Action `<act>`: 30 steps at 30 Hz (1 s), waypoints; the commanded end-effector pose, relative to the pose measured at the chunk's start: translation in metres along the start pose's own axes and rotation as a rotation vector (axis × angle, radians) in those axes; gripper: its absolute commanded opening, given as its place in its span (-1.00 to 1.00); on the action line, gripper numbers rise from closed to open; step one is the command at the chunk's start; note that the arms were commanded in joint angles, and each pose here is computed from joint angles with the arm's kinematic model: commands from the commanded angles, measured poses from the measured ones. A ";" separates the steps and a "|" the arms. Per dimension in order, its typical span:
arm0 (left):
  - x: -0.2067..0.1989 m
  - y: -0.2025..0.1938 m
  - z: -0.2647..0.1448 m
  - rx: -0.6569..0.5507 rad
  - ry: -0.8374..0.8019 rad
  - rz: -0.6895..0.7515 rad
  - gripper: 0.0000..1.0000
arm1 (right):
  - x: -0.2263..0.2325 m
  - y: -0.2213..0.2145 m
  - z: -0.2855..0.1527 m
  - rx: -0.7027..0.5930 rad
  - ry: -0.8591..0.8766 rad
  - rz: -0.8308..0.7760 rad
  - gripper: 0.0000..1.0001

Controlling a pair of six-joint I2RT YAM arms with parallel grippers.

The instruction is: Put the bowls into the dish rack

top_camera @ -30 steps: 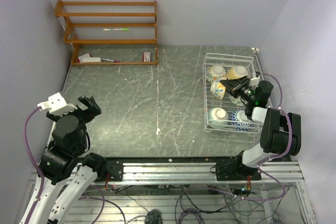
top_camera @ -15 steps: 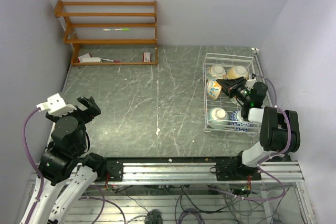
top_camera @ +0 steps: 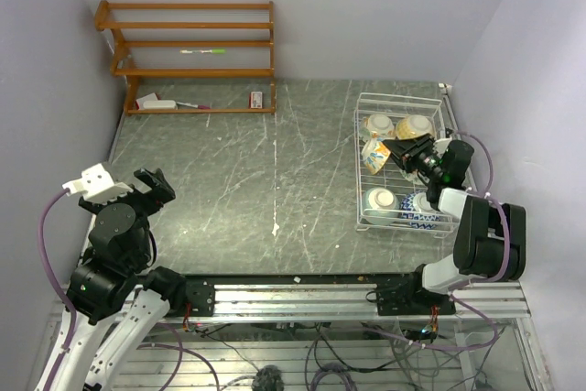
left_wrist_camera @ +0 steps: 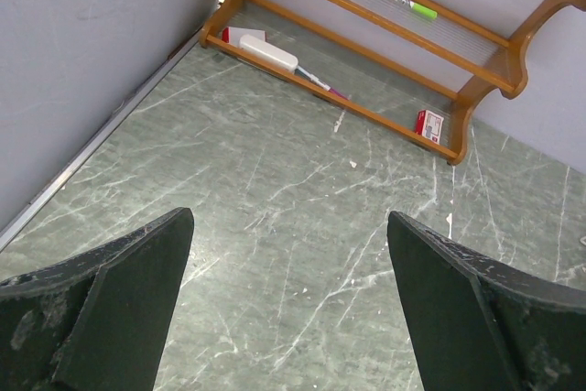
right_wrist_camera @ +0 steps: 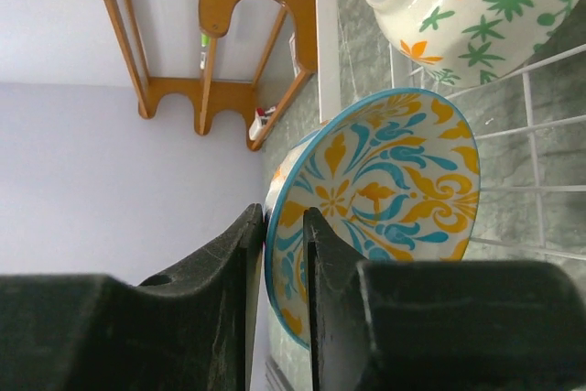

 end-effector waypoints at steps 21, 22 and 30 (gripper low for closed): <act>0.001 0.002 0.000 -0.014 0.013 -0.017 0.96 | -0.051 0.002 -0.037 -0.044 -0.252 0.002 -0.31; 0.001 0.002 0.000 -0.013 0.012 -0.018 0.96 | -0.051 0.002 -0.038 -0.045 -0.256 -0.003 -0.31; 0.001 0.003 0.000 -0.017 0.004 -0.024 0.96 | -0.039 0.009 -0.049 -0.080 -0.301 -0.096 -0.24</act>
Point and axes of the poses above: each gripper's point midway between its finger pads, its own z axis out along the fingers, its own x axis along the line the jaws close on, y = z × x, the point moved 6 cm from there along -z, back along the fingers, and after that the axes turned 13 degrees about z, right-handed, at the moved point
